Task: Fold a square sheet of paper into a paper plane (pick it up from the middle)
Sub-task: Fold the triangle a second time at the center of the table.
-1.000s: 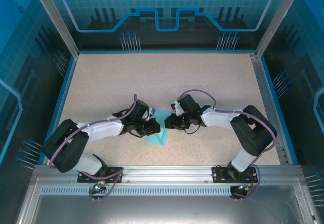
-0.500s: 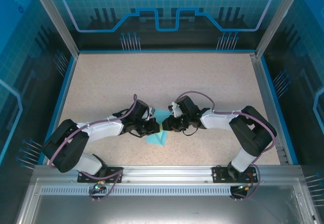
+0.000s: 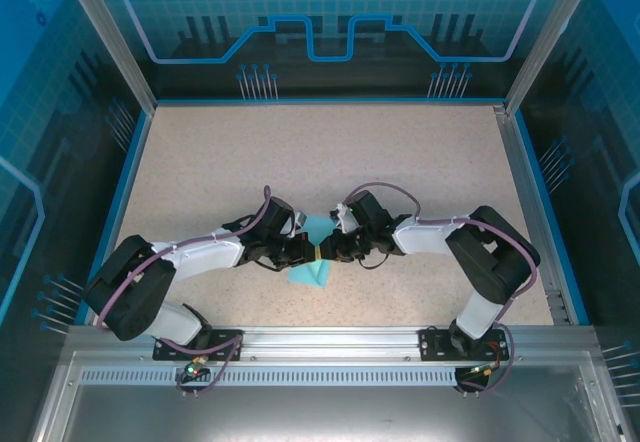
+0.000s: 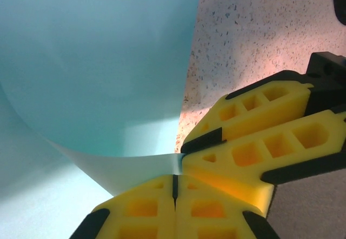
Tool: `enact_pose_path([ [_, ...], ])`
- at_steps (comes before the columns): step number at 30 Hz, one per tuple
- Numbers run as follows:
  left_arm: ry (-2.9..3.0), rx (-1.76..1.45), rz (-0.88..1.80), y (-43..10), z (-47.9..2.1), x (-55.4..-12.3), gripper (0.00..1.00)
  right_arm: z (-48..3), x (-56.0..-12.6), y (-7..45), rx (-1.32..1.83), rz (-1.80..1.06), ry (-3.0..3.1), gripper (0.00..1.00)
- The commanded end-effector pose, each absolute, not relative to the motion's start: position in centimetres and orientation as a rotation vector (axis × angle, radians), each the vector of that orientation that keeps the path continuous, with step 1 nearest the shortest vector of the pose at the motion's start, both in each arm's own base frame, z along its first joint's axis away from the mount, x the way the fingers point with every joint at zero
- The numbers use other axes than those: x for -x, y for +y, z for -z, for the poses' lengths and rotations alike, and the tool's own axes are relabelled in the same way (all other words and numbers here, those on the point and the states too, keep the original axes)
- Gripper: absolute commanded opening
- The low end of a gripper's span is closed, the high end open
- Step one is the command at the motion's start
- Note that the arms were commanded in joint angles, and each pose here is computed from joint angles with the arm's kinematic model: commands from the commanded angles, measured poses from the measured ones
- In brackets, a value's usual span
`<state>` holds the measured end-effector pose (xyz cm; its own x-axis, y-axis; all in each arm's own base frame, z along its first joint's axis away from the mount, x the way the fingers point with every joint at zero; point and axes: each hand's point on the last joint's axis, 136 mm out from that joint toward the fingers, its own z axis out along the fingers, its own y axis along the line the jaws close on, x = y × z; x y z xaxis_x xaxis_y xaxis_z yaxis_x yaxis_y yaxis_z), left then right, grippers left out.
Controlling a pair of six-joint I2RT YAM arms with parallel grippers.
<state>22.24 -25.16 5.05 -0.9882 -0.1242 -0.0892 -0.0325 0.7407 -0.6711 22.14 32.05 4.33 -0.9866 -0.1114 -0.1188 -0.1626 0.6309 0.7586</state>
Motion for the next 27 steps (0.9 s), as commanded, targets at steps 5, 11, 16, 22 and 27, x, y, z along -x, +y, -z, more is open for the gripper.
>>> enact_pose_path([
  [5,2.794,0.119,1.087,-25.0,-6.0,-22.3,0.08,-2.9,-22.3,31.2,0.238,-1.183,2.83,0.11],
  [11,2.785,0.104,1.121,-25.5,-6.2,-22.5,0.12,-1.9,-23.0,30.4,0.282,-1.044,2.87,0.1],
  [16,2.79,0.088,1.149,-26.1,-6.1,-22.7,0.13,-1.5,-23.4,30.2,0.301,-0.996,2.886,0.1],
  [22,2.804,0.078,1.165,-26.6,-5.8,-23.0,0.13,-1.3,-23.6,30.0,0.304,-0.968,2.891,0.1],
  [27,2.813,0.077,1.177,-26.9,-5.5,-22.9,0.13,-1.3,-23.6,29.9,0.3,-0.955,2.892,0.1],
])
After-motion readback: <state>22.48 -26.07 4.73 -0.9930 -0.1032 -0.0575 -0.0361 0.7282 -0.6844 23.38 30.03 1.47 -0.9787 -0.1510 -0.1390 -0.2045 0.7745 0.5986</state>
